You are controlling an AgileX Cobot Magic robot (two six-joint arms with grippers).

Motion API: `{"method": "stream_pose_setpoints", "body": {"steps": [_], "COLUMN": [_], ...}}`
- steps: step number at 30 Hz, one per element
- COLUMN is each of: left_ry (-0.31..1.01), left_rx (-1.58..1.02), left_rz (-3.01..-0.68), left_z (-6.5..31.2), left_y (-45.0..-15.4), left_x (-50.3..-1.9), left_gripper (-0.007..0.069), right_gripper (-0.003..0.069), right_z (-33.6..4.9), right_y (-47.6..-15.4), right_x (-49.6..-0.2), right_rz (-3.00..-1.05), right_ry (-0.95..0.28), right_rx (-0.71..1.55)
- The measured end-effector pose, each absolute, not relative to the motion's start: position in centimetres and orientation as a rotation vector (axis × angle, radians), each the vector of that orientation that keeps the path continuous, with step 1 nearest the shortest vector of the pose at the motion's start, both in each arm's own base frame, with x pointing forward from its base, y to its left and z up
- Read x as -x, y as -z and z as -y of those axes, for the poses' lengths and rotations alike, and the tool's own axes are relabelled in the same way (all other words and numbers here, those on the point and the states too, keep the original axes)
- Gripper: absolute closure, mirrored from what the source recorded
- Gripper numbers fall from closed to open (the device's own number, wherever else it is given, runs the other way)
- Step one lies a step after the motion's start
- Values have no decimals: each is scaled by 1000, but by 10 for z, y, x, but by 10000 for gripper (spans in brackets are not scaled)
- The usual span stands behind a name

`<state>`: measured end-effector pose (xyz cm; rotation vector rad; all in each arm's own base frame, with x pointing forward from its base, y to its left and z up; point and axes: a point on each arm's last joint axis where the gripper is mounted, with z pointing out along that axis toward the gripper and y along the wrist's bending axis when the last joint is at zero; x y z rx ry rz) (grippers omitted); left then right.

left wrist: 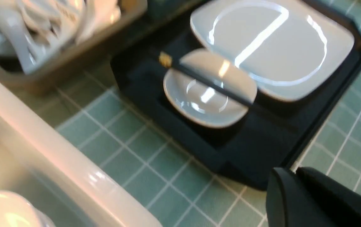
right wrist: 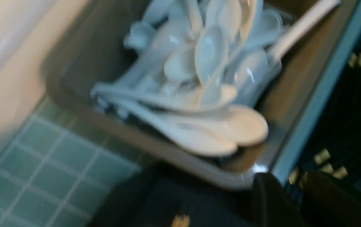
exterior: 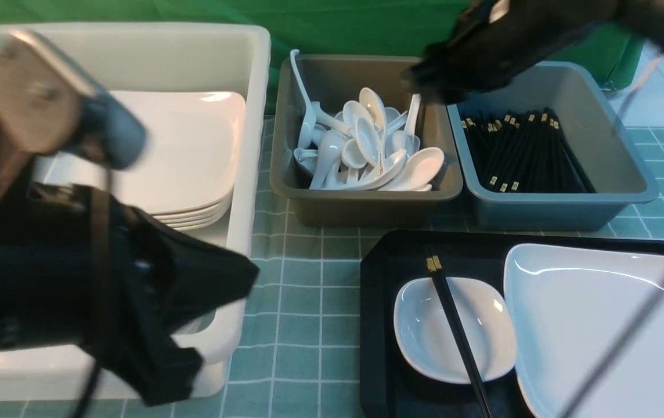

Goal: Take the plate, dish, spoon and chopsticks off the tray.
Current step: Use the right arm to put the soup spoon into the small storage box in the middle, then use the right arm to grab a pair of chopsticks from the plate

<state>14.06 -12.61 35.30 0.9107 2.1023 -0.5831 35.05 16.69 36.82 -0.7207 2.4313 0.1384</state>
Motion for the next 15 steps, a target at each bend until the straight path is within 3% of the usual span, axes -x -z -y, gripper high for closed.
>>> {"method": "stream_pose_setpoints", "body": {"steps": [2, 5, 15], "left_ry": [590, 597, 666], "left_rx": [-917, -980, -1214], "left_rz": [-2148, -2216, -2319], "left_z": [132, 144, 226], "left_y": [-345, -333, -307], "left_x": [-148, -161, -191], "left_gripper": [608, 608, 608], "right_gripper": [576, 610, 525], "right_z": [-156, -133, -86], "right_y": [-374, -376, -344], "right_x": [-331, -294, -203], "right_rz": [-2483, -2546, -2622], "right_ry": [-98, -36, 11], "right_rx": [738, 703, 580]}}
